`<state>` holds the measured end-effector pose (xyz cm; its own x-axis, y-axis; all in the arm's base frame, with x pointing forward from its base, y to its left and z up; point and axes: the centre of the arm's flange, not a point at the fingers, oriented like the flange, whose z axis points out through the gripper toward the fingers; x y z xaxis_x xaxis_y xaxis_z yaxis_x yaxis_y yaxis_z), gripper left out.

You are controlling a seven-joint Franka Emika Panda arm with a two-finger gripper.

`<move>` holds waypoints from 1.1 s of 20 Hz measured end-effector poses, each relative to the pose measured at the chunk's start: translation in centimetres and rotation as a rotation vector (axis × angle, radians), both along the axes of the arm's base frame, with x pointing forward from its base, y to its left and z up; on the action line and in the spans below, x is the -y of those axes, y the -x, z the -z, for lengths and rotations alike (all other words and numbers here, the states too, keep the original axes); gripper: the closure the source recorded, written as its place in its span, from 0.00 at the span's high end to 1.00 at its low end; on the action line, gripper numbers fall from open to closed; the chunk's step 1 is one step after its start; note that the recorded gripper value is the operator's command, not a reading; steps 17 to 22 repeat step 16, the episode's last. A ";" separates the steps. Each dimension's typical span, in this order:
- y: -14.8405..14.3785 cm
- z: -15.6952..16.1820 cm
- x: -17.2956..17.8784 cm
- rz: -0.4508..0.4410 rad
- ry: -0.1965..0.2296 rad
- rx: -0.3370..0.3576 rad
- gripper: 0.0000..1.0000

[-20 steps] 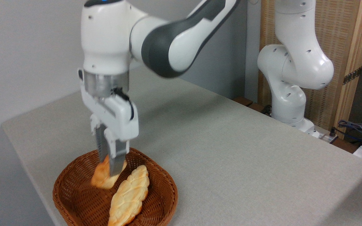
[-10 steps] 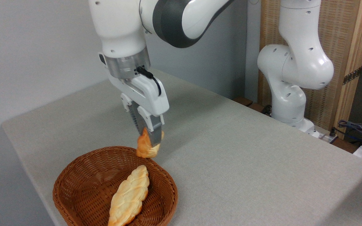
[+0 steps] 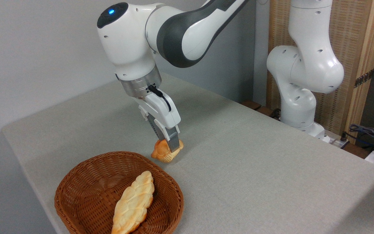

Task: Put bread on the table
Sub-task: 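Move the bun beside the basket and lower it onto the table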

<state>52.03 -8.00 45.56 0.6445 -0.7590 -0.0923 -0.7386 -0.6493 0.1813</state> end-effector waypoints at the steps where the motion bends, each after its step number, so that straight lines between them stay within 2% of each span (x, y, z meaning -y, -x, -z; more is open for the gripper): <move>1: 0.0 0.0 0.2 0.003 0.000 -0.001 1.00; 8: -0.2 -0.3 0.1 0.001 0.002 0.017 1.00; 10: -1.0 -1.9 0.0 -0.006 0.009 0.072 1.00; 14: -3.0 -7.3 -0.9 -0.028 0.027 0.243 1.00; 16: -3.5 -8.4 -2.1 -0.052 0.026 0.290 1.00; 22: -3.5 -8.4 -2.1 -0.052 0.026 0.290 1.00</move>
